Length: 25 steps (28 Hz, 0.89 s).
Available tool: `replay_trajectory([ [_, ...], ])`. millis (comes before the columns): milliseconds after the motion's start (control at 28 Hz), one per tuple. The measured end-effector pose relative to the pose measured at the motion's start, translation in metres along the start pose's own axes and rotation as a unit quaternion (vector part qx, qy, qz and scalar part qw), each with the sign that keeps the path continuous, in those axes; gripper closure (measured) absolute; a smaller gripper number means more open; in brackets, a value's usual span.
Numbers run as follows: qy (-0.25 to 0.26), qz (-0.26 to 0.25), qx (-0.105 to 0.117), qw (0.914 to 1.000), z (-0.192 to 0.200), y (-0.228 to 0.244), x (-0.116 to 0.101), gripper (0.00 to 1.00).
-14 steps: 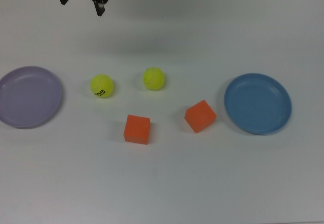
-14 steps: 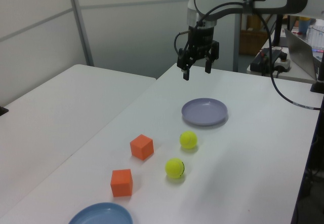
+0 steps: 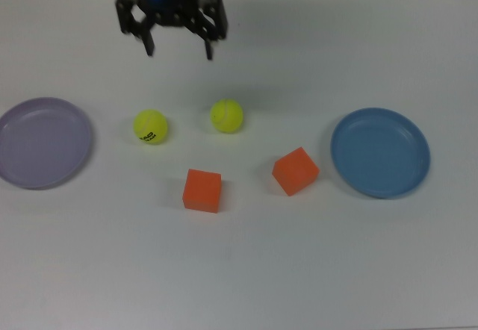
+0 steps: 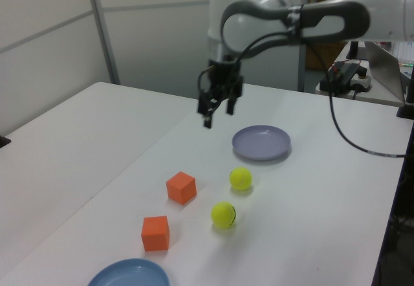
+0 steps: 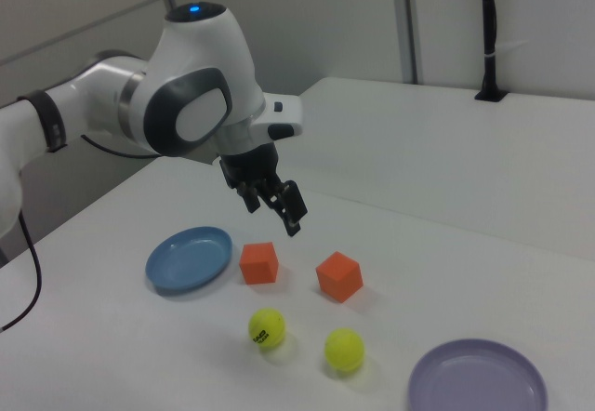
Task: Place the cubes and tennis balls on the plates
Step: 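Move the gripper down toward the orange cube nearest the blue plate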
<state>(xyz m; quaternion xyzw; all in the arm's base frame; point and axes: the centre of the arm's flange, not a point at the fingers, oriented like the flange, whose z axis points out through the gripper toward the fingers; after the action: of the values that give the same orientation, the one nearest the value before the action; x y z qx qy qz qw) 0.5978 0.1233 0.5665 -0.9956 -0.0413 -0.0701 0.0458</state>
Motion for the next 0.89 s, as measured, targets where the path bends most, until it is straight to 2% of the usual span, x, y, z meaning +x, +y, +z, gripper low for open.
replay_trajectory([
  [286,0.005,-0.063,0.017,0.9979,0.05,-0.058,0.02,0.0],
  [571,0.003,-0.154,0.027,0.9877,0.079,-0.111,0.019,0.0],
  [679,-0.001,-0.171,0.031,0.9848,0.086,-0.125,0.015,0.0],
  [893,0.024,-0.187,0.046,0.9809,0.111,-0.149,0.021,0.0],
])
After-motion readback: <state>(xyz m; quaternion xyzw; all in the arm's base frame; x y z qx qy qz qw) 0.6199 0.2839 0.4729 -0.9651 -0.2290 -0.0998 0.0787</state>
